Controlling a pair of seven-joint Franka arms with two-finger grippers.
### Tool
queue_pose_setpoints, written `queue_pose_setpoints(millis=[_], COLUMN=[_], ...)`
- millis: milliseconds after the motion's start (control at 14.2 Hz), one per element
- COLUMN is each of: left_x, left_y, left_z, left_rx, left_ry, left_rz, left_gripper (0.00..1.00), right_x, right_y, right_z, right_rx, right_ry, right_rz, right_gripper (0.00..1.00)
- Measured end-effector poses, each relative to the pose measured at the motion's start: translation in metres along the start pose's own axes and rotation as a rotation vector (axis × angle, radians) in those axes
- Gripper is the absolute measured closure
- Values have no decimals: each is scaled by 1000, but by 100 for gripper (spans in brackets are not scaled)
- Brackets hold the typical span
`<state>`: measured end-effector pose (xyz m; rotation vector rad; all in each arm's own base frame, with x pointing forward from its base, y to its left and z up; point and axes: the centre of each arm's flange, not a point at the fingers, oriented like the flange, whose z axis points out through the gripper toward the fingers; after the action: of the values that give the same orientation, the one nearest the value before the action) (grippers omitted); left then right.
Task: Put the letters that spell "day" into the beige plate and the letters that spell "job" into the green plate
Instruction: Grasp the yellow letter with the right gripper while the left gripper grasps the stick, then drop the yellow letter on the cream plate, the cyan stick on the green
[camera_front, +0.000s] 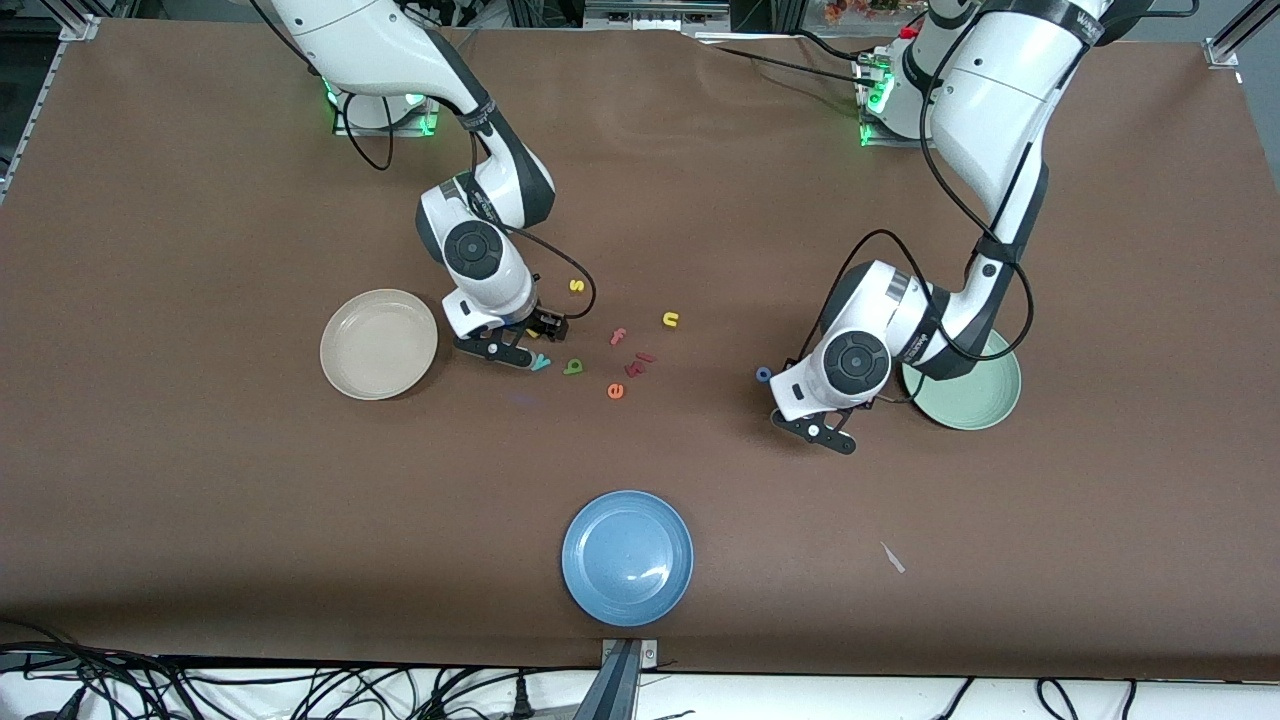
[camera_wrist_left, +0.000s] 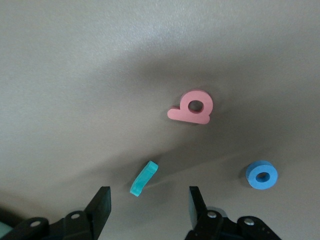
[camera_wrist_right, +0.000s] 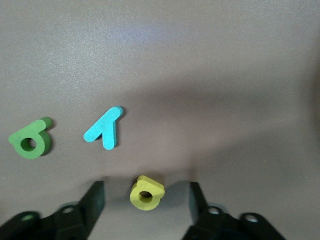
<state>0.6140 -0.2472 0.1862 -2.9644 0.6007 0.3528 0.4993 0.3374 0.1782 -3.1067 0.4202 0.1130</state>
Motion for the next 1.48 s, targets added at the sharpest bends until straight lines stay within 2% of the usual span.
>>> queue_pose_setpoints(millis=[212, 424, 494, 776, 988, 1059, 1200, 1412, 1482], left_x=[0, 3, 4, 5, 5, 2, -7, -32, -41], left_y=[1, -1, -1, -2, -4, -7, -15, -59, -85], left_z=[12, 13, 13, 14, 9, 2, -25, -78, -92], left_rx=[-2, -4, -4, -4, -3, 0, 9, 16, 7], left_ry=[-12, 7, 15, 19, 13, -6, -53, -100, -104], left_rz=[46, 82, 93, 145, 143, 140, 128, 132, 150], left_gripper=[36, 43, 49, 90, 89, 89, 89, 89, 89], right_x=[-2, -5, -5, -5, -5, -5, -5, 0, 7], right_y=[-2, -4, -4, -4, -4, -4, -4, -6, -3], right_z=[1, 2, 2, 3, 2, 2, 2, -6, -17], right_rx=[0, 2, 2, 2, 3, 4, 4, 7, -5], right_ry=[-3, -5, -6, -6, -5, -5, -4, -3, -19], right_rz=[-10, -16, -18, -37, -39, -39, -39, -35, -26], right_gripper=[45, 50, 53, 59, 65, 70, 70, 70, 70])
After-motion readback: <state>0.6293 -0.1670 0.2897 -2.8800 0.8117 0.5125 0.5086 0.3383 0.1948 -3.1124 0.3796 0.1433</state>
